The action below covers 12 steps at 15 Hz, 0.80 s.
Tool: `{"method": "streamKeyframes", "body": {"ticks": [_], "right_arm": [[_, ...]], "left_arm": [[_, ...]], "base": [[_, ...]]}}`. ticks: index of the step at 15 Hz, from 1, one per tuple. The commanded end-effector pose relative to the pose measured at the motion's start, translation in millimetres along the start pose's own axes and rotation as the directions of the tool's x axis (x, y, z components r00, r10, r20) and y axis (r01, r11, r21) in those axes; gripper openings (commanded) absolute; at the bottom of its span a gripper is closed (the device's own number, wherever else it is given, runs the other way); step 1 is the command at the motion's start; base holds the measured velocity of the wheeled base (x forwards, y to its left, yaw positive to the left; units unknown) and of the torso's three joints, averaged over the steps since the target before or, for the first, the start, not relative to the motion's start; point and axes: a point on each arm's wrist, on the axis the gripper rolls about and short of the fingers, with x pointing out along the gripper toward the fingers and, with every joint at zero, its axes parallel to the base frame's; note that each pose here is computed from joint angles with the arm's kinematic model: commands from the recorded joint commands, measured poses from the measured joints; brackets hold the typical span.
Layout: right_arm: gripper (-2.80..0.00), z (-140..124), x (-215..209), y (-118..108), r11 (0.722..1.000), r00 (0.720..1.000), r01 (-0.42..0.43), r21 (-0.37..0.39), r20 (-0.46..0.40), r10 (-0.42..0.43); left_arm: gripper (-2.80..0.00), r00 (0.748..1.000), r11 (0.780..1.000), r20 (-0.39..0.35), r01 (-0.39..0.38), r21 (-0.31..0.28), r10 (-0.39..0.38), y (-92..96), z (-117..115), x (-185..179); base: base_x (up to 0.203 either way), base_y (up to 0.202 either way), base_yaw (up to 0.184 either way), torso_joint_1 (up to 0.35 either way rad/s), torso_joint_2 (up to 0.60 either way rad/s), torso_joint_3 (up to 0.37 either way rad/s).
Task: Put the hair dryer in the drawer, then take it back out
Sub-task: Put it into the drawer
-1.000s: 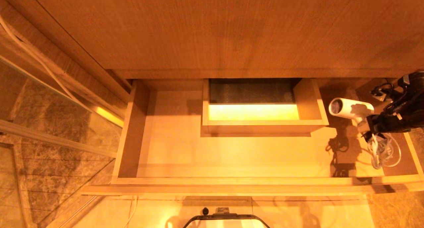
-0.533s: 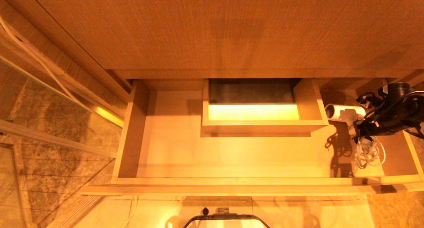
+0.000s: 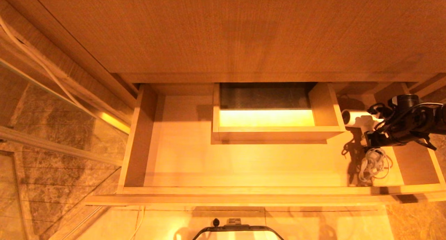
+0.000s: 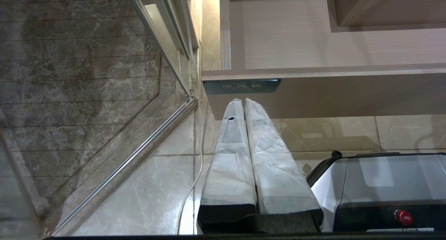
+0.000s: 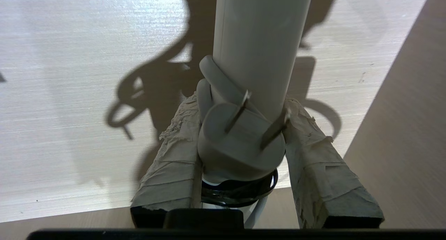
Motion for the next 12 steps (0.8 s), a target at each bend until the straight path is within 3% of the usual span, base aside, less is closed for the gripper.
{"method": "streamKeyframes", "body": {"ticks": [1,4,5,6,12], "right_arm": [[-2.8,1,1,1,1.0,1.0,-0.002,-0.003,0.0,0.002],[-2.8,1,-1,1,1.0,1.0,0.002,-0.003,0.003,-0.002],[-2.8,-1,-1,0,0.999,0.999,0.044,-0.007,-0.017,-0.044],[0.0,-2,-1,0,0.998,0.998,0.056,-0.016,-0.025,-0.057],[0.0,11,-21,-2,0.997,0.997,0.072,-0.026,0.028,-0.071]], "left_arm": [[-2.8,1.0,1.0,-0.001,0.0,0.0,0.0,0.0,0,0],[-2.8,1.0,1.0,-0.001,0.0,0.0,0.0,0.0,0,0],[-2.8,1.0,1.0,-0.001,0.0,0.0,0.0,0.0,0,0],[-2.8,1.0,1.0,-0.001,0.0,0.0,0.0,0.0,0,0],[-2.8,1.0,1.0,-0.001,0.0,0.0,0.0,0.0,0,0]], "base": [[0.0,0.0,0.0,0.0,0.0,0.0],[0.0,0.0,0.0,0.0,0.0,0.0],[0.0,0.0,0.0,0.0,0.0,0.0],[0.0,0.0,0.0,0.0,0.0,0.0],[0.0,0.0,0.0,0.0,0.0,0.0]]}}
